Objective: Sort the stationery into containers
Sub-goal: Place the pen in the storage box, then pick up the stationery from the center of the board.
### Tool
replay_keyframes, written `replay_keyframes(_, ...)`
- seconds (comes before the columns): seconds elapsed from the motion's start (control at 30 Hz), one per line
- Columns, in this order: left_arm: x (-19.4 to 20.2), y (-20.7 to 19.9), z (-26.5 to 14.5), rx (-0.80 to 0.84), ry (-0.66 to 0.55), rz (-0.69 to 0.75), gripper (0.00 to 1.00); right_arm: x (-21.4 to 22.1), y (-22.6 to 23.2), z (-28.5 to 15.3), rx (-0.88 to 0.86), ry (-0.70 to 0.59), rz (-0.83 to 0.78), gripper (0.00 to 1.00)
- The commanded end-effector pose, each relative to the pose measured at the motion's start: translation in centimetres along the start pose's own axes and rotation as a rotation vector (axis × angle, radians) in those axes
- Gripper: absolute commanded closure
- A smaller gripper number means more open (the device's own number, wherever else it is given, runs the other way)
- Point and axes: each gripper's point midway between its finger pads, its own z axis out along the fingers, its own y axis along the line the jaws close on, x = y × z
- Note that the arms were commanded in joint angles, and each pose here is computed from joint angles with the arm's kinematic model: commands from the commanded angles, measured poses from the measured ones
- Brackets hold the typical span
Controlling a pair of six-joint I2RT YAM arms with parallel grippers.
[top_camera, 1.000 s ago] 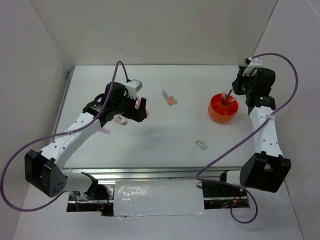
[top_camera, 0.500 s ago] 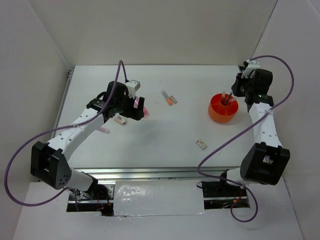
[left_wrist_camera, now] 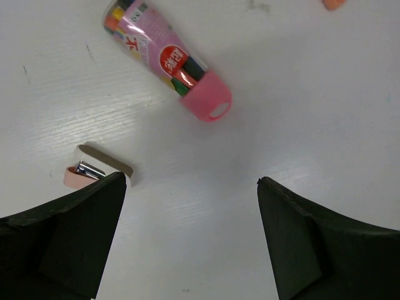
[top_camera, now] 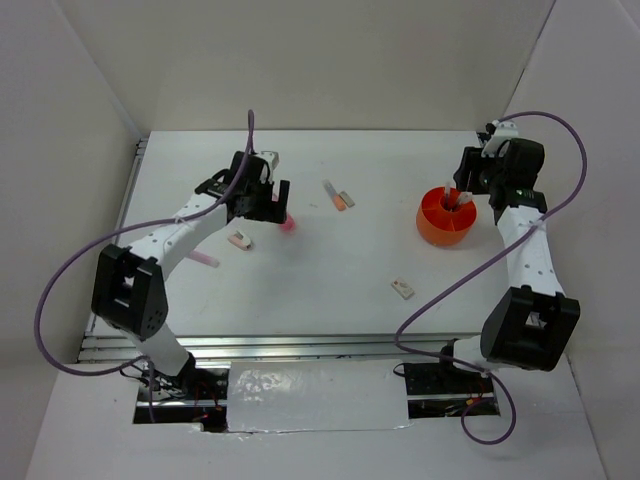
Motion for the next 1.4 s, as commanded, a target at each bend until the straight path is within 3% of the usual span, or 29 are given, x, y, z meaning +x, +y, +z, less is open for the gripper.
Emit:
replay_keyframes(0.0,-1.8,1.5,1.8,-0.061,-0.01,-0.145,0.02,-3.2,2.2,-2.4,-0.05,-0.101,-0.011,0.37)
replay_keyframes(0.17,-2.0,1.2,5.5,-0.038,0.015,-0.238,0.05,-4.2,4.9,-4.2,-0.139,-0.137,-0.012,0.35)
replay_keyframes(0.33,-3.1,1.3,8.4,-0.118,0.053,-0.301,0.06,-4.6,6.2,-5.1,-0.175,-0.143,-0.011,0.34)
replay_keyframes(0.37,-1.5,1.5,9.8,-0.146,0.117,-0.312,0.06,-4.6,6.4,-5.3,-0.181,-0.141,-0.01,0.34)
replay_keyframes(0.8,2.7,2.7,15.4,-0.211,0.22,-0.327,0.2,-4.0,7.4,-5.1,-0.222,-0.109,-0.005,0.34)
replay_keyframes(0.93,2.0,1.1,14.8,-0.092,0.187,-0.231,0.35,-3.4,9.0,-5.1,-0.292,-0.095,0.011,0.34)
replay_keyframes(0.97,1.6,0.5,14.6,-0.05,0.174,-0.212,0.45,-3.3,9.8,-5.2,-0.318,-0.09,0.011,0.33)
replay_keyframes(1.1,0.9,-1.4,13.0,0.052,0.139,-0.086,0.71,-2.6,12.7,-5.5,-0.437,-0.072,0.031,0.31)
replay_keyframes(1.13,0.8,-1.9,12.7,0.077,0.137,-0.069,0.92,-2.5,13.7,-5.7,-0.471,-0.063,0.059,0.3)
replay_keyframes(1.17,1.2,-3.1,12.1,0.149,0.149,-0.05,1.0,-2.4,14.3,-5.9,-0.497,-0.059,0.07,0.25)
replay_keyframes(1.23,0.0,-4.7,10.3,0.274,0.097,0.008,1.0,-2.1,15.7,-6.2,-0.571,-0.046,0.108,0.16)
replay_keyframes(1.27,1.0,-6.1,9.1,0.409,0.111,0.011,1.0,-2.0,16.4,-6.3,-0.6,-0.044,0.119,0.14)
replay_keyframes(1.37,-1.0,-10.1,3.7,0.728,0.023,0.042,1.0,-1.8,18.4,-6.8,-0.697,-0.023,0.174,0.05)
